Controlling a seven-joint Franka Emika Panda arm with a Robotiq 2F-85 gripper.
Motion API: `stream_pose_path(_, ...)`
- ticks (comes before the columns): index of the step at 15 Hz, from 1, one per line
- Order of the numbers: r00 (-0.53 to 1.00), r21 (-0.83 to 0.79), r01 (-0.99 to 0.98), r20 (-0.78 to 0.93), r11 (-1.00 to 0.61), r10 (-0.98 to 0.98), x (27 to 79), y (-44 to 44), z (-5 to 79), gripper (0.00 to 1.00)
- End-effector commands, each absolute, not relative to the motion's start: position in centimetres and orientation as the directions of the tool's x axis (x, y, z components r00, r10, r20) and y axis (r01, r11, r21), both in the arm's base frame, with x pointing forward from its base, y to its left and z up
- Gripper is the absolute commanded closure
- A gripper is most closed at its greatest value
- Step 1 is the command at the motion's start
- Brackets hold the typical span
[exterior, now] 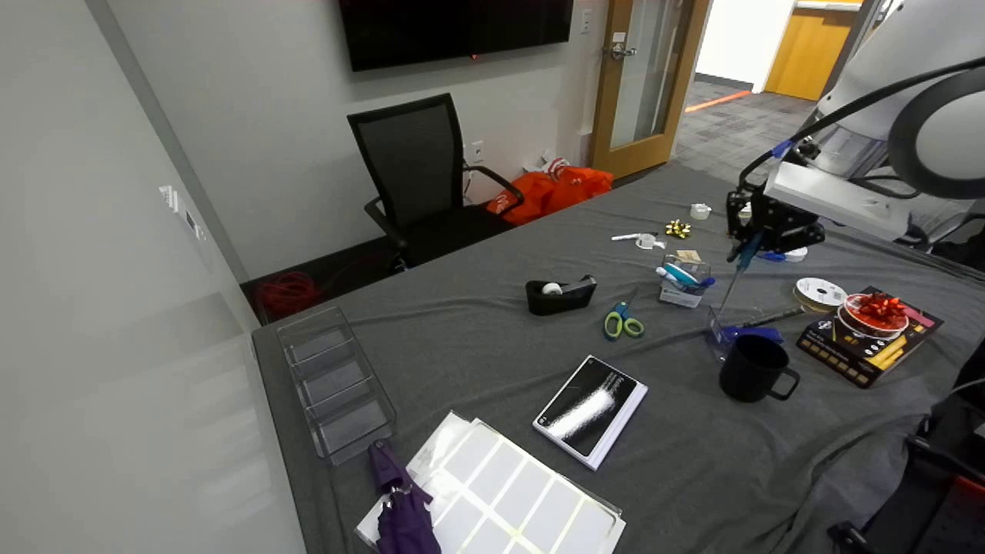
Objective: Remove the scissors from the cup
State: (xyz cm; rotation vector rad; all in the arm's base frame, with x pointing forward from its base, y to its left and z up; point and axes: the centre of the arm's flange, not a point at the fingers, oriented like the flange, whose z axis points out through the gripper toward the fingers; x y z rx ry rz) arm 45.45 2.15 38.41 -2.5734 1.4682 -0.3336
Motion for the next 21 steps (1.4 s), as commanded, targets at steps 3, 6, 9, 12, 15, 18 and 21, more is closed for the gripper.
stream_pose_path(3,0.396,-0.400,-0.819,0.128,-0.413,-0.909,48.9,4.2,31.9,0.97)
stream_pose_path(6,0.360,-0.474,-0.807,0.075,-0.351,-0.930,49.7,4.5,28.0,0.97)
stream_pose_path(9,0.310,-0.505,-0.813,0.046,-0.290,-0.950,50.6,5.4,25.3,0.97)
stream_pose_path(12,0.301,-0.484,-0.832,0.017,-0.271,-0.953,52.0,7.1,23.3,0.97)
stream_pose_path(15,0.315,-0.407,-0.869,-0.018,-0.281,-0.949,53.1,7.4,21.4,0.97)
stream_pose_path(18,0.327,-0.329,-0.897,-0.041,-0.296,-0.944,53.9,7.2,18.9,0.97)
stream_pose_path(21,0.340,-0.282,-0.908,-0.067,-0.309,-0.938,54.5,7.2,17.5,0.97)
